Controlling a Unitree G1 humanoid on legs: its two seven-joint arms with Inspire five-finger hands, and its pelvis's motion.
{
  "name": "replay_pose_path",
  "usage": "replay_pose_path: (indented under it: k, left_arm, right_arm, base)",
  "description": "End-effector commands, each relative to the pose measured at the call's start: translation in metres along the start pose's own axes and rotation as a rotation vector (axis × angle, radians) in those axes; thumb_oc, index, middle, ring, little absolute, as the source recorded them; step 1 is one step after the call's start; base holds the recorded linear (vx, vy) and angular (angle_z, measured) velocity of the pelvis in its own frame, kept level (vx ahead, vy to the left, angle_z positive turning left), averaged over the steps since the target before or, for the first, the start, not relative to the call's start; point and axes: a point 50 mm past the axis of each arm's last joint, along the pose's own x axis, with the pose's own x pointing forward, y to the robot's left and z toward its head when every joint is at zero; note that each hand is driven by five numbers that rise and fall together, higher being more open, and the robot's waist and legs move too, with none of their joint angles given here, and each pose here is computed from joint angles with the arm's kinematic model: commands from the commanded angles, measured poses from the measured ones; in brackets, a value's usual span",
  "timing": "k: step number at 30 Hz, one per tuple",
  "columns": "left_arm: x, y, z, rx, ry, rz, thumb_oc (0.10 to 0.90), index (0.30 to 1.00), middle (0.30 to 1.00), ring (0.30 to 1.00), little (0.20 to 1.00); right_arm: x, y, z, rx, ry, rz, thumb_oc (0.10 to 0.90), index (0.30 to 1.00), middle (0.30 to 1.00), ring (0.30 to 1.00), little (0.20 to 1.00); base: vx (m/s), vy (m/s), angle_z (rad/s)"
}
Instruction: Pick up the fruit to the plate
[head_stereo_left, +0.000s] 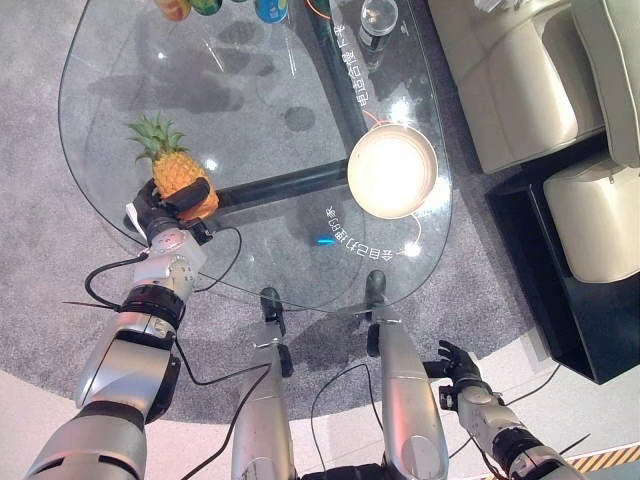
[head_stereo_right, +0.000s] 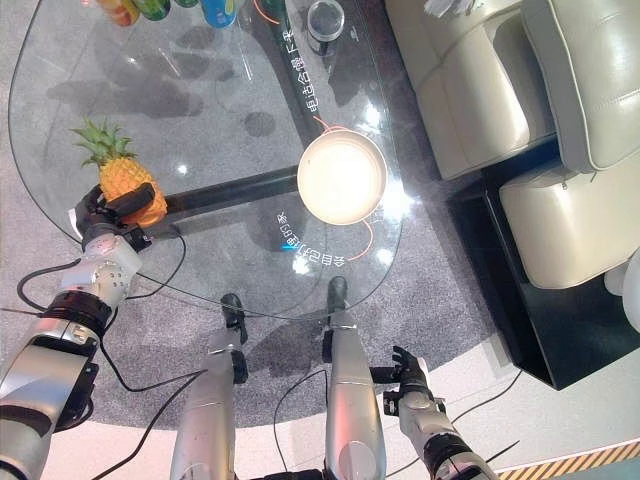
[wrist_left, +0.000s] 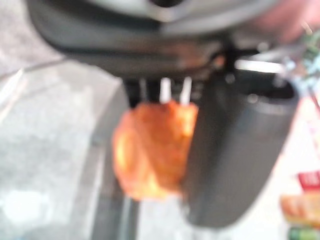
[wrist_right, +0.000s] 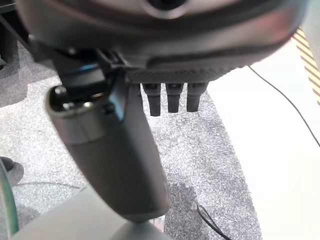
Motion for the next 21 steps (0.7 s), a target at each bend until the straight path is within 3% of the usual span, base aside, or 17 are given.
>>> replay_pose_path:
  k: [1, 13, 20, 21]
  left_arm:
    - [-0.002, -0.013, 0.000, -0.018, 0.033, -0.103, 0.100, 0.300, 0.300, 0.300, 0.200]
    - [-0.003, 0.005, 0.024, -0.084, -0.147, -0.101, 0.100, 0.300, 0.300, 0.300, 0.200]
    - [-0.024, -0.001, 0.027, -0.095, -0.279, -0.175, 0.100, 0.300, 0.300, 0.300, 0.200]
    - [-0.037, -0.001, 0.019, -0.069, -0.324, -0.213, 0.100, 0.300, 0.300, 0.300, 0.200]
  right_arm:
    - [-0.003, -0.014, -0.018, 0.024, 0.046, -0.070, 0.800, 0.900, 0.900, 0.900, 0.900]
    - [-0.004, -0.037, -0.014, 0.230, 0.001, -0.257, 0.800, 0.900, 0.900, 0.900, 0.900]
    - [-0.012, -0.048, 0.002, 0.334, -0.118, -0.440, 0.800, 0.900, 0.900, 0.900, 0.900]
    - [-0.018, -0.049, 0.016, 0.426, -0.197, -0.501, 0.800, 0.900, 0.900, 0.900, 0.900]
  base:
    - [0.00, 0.000, 0.00]
    - [0.00, 0.000, 0.00]
    - [0.00, 0.000, 0.00]
    - [0.00, 0.000, 0.00]
